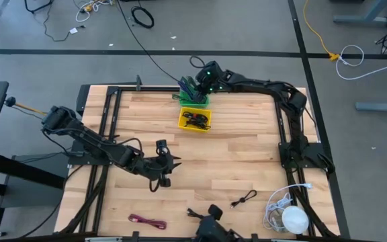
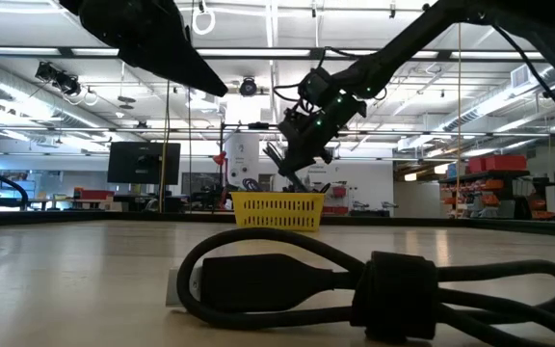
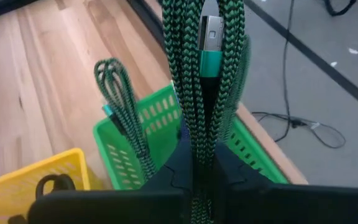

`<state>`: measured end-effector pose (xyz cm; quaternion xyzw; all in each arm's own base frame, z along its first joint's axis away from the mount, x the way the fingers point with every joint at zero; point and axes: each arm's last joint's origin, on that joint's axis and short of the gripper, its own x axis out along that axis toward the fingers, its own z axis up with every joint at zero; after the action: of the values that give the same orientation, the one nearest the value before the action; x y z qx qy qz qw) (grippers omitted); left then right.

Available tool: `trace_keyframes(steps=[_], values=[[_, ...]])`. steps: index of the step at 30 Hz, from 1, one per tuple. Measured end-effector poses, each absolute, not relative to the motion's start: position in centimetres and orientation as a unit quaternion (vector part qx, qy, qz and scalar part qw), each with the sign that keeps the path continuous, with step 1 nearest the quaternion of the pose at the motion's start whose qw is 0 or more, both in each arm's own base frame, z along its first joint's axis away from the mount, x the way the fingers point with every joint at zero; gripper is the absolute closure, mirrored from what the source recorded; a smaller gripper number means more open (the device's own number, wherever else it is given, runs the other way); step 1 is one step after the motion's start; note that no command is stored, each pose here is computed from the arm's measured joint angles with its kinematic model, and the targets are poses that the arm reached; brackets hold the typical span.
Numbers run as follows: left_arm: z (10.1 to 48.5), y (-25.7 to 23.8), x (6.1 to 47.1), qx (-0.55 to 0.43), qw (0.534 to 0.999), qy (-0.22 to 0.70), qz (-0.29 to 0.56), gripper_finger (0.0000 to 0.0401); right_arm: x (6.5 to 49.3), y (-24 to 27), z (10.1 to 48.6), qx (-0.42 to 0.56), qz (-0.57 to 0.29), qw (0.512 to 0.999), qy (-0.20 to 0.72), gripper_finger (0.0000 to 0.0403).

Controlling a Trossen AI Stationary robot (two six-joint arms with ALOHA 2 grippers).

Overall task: Pick & Place USB Port
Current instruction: Put the green charger cable into the green basket, then put the pink charger cable into the green basket

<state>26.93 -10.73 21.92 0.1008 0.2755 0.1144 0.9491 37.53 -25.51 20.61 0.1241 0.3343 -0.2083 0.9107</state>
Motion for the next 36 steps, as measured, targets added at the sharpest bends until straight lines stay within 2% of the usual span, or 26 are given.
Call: trace_keyframes(steps=[8, 17, 23, 29, 36], values=[[21.9, -10.7, 26.9, 0.102, 0.949, 0.277, 0.114, 0.0316, 37.8, -25.6, 19.2, 0.142, -0.204, 0.905, 0.345, 0.0383], [21.9, -10.7, 26.9, 0.103, 0.948, 0.278, 0.114, 0.0316, 37.8, -25.7, 19.3, 0.146, -0.216, 0.902, 0.344, 0.0281], [21.9, -10.7, 26.9, 0.103, 0.948, 0.280, 0.114, 0.0316, 37.7, -25.6, 19.6, 0.148, -0.228, 0.900, 0.341, 0.0237], [21.4, -10.8, 26.5, 0.112, 0.940, 0.307, 0.096, 0.0316, 38.2, -22.4, 24.2, 0.148, -0.141, 0.934, 0.292, 0.0223], [20.5, -12.5, 25.3, 0.064, 0.925, 0.375, -0.024, 0.0316, 38.7, -14.3, 29.6, 0.084, -0.041, 0.957, 0.276, 0.0232]])
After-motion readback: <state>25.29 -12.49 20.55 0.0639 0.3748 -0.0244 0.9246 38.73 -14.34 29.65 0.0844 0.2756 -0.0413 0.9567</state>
